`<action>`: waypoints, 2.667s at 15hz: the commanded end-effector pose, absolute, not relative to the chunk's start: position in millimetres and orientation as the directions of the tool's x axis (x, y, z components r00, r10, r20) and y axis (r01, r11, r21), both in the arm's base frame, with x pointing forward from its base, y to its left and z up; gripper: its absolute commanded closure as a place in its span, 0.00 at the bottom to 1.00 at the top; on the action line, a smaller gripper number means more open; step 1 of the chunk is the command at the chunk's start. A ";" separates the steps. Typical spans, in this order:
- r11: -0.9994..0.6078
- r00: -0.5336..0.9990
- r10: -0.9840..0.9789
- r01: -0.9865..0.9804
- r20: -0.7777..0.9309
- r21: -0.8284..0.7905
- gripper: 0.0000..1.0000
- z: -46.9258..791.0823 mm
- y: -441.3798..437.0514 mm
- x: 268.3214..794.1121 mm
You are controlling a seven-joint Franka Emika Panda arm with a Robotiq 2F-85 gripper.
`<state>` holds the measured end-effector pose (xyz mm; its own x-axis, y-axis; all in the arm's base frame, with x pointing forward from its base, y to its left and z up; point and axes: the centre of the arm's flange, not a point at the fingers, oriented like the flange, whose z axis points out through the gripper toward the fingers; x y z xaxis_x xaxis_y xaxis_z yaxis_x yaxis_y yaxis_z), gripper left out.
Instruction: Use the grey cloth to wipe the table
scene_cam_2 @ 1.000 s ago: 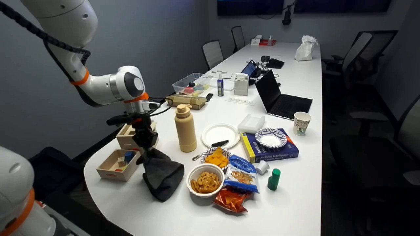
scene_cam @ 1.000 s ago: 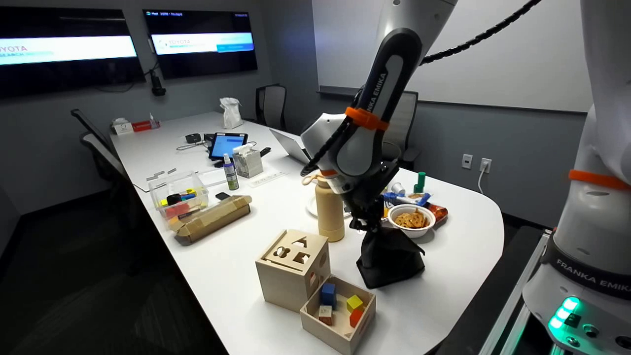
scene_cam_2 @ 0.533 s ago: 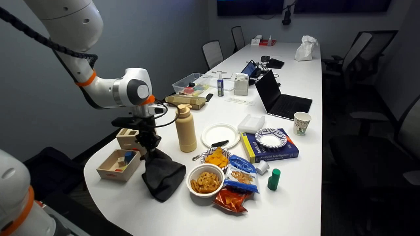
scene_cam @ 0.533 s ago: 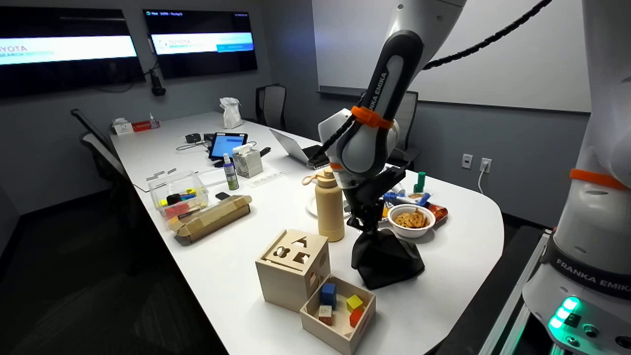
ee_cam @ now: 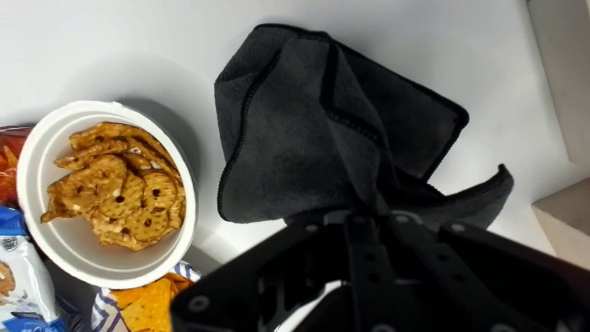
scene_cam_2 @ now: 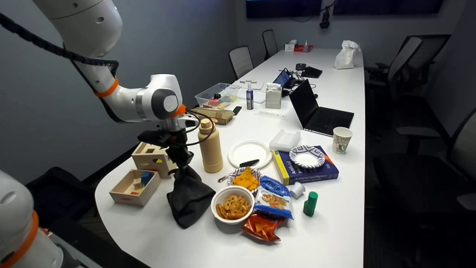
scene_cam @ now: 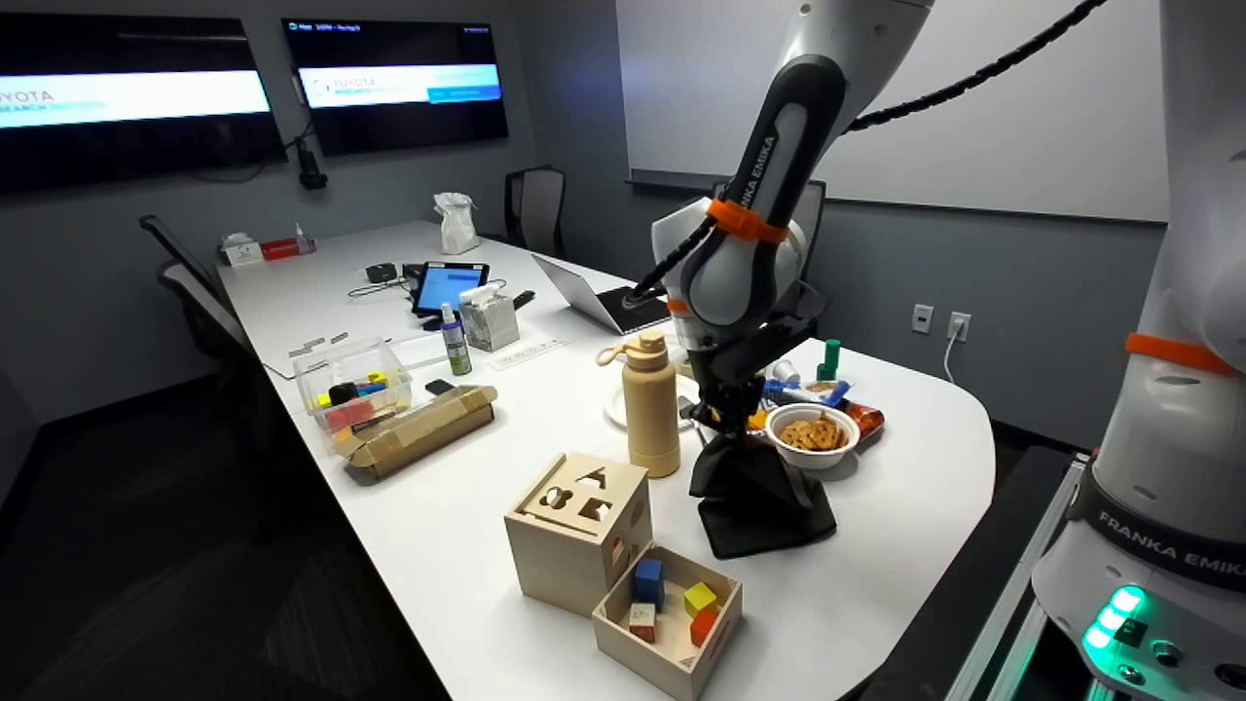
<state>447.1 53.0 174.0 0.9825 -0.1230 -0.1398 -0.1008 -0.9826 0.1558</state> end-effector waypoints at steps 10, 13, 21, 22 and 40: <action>-0.973 0.975 -0.182 -0.161 -0.126 0.166 0.99 157.1 -4.6 487.8; -0.967 0.970 -0.205 -0.180 -0.131 0.180 0.99 144.9 -15.7 497.2; -0.972 0.964 -0.210 -0.188 -0.160 0.143 0.99 130.6 -28.0 484.7; -0.978 0.967 -0.187 -0.167 -0.175 0.126 0.99 130.8 -25.0 480.9; -0.986 0.923 0.160 0.136 -0.350 -0.094 0.99 275.2 28.1 301.1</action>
